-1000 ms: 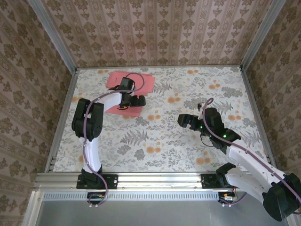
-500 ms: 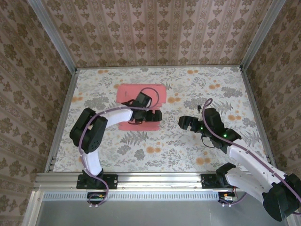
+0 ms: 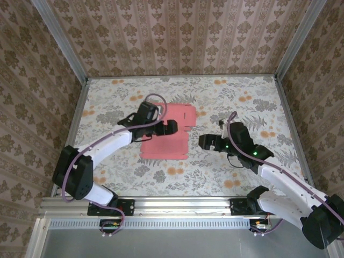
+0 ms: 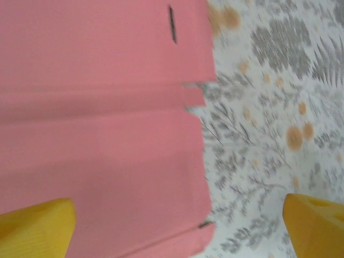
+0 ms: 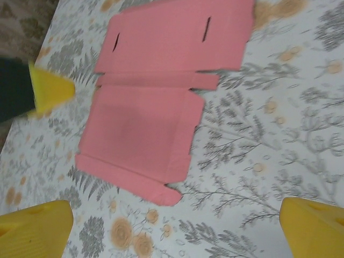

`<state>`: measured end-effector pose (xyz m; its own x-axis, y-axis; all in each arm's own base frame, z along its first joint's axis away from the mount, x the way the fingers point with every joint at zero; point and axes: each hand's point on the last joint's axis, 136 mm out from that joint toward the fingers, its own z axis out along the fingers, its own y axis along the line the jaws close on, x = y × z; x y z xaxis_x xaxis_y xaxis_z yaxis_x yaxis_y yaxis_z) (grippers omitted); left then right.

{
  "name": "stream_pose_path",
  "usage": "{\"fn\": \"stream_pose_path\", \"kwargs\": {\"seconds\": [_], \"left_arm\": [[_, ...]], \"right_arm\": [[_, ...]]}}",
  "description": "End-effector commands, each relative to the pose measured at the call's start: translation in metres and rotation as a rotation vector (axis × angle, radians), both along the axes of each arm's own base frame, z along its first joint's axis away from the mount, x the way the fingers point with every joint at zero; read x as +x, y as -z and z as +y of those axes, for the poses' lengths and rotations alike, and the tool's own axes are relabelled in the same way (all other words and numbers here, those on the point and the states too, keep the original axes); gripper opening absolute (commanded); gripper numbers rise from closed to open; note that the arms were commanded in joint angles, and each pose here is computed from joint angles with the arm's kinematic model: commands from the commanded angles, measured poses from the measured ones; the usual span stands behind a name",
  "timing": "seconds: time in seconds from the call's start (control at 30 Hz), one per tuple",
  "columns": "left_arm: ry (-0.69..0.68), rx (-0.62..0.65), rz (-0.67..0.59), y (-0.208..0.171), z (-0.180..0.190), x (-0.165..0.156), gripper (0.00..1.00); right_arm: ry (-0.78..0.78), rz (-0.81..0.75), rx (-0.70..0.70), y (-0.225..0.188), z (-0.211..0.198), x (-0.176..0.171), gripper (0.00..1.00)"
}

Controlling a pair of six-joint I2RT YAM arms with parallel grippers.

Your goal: Fold the paper box

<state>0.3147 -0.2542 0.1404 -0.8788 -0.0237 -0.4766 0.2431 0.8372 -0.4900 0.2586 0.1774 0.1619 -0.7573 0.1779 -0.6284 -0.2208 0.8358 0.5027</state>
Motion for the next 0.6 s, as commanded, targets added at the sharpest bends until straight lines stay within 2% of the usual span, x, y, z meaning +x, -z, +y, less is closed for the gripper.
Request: {"fn": "stream_pose_path", "kwargs": {"seconds": [0.0,0.1,0.23,0.4,0.57], "left_arm": [[0.012,0.062,0.028,0.004,0.033,0.014,0.97],[-0.028,0.065,0.014,0.004,0.06,0.042,0.93],[-0.071,0.135,0.029,0.015,0.09,0.073,0.86],[-0.085,0.195,0.072,0.037,0.113,0.102,0.77],[-0.071,0.304,0.138,0.065,0.127,0.121,0.74]], "right_arm": [[-0.068,-0.038,0.011,-0.011,0.023,-0.001,1.0],[-0.084,-0.042,0.009,-0.008,0.036,-0.002,1.0],[-0.115,-0.052,0.011,-0.009,0.05,-0.004,1.0],[-0.14,-0.063,0.004,-0.013,0.057,-0.008,1.0],[-0.135,-0.069,-0.005,-0.015,0.055,-0.009,1.0]]}}
